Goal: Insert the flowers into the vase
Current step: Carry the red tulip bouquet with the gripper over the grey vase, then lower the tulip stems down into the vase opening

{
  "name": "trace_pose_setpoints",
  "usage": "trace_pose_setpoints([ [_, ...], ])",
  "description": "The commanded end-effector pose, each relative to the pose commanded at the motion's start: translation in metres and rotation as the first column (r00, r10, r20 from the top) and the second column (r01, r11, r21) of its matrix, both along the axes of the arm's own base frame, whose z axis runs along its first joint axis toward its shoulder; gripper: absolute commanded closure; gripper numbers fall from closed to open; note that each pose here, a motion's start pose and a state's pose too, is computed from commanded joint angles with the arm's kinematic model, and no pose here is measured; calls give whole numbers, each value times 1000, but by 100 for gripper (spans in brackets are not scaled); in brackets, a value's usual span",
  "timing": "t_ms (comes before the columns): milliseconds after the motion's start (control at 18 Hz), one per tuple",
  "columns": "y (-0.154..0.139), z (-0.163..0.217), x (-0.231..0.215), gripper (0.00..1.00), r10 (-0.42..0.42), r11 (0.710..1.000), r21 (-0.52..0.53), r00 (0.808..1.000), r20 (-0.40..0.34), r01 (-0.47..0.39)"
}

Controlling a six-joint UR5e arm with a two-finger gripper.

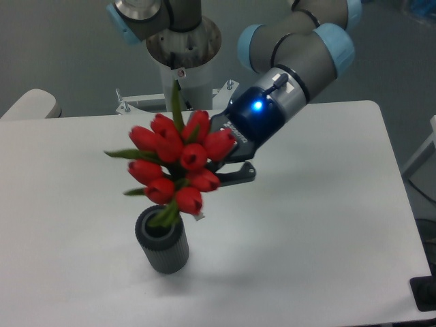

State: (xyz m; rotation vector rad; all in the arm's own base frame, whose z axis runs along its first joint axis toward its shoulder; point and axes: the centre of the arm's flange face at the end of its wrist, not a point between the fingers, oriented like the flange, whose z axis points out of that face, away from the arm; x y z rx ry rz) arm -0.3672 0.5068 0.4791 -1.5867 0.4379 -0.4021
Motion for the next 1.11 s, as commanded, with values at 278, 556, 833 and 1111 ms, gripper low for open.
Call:
trace_pose_setpoints([
  [278, 1, -14, 10, 79, -36, 999, 36, 999, 33, 35],
  [556, -2, -26, 16, 79, -42, 998, 45, 999, 34, 41],
  [833, -5, -38, 20, 78, -40, 999, 31, 998, 57, 38],
  [1111, -6, -49, 23, 78, -41, 999, 27, 997, 65, 40],
])
